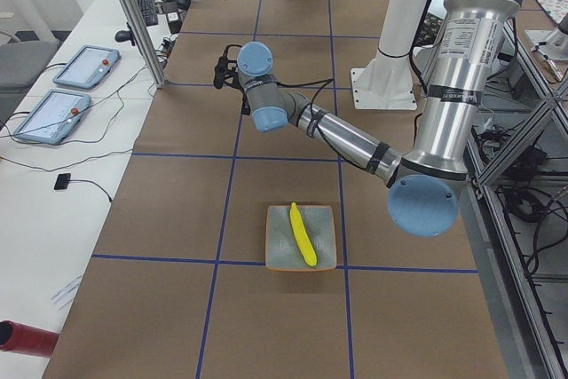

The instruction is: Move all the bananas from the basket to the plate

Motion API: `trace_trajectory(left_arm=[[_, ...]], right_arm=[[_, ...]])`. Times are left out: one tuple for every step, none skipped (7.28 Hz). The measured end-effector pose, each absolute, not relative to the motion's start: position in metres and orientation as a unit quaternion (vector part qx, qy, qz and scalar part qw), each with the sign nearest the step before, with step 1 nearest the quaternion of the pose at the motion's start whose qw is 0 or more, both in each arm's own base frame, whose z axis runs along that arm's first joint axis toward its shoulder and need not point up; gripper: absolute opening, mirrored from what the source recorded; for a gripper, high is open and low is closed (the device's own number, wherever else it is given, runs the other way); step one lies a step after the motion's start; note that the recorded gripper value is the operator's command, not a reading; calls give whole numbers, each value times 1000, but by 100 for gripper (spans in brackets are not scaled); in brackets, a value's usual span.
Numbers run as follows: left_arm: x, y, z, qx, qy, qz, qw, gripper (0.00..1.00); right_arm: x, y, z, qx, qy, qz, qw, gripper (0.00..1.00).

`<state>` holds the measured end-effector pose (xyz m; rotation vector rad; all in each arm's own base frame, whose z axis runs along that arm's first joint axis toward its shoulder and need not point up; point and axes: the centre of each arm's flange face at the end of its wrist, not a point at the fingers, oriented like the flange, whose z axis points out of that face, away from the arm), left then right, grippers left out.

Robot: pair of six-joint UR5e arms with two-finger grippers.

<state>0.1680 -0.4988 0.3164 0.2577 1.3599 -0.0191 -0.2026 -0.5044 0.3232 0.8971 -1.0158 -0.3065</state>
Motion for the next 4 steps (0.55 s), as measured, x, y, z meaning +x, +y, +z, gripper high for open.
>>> trace_trajectory(left_arm=[[173,-504,290,95,643,-42,759,100],[176,-510,264,72,657,-83,746,100],[181,-515,237,49,669,-132,730,100],[192,-517,212,27,680,-180,711,100]], right_arm=[[-247,-493,293,429,-478,-134,755,0],[-288,-475,268,447,-481,-124,744,0],[-322,-458,248,464,-479,-113,736,0],[-352,-444,230,478,-466,-99,738,0]])
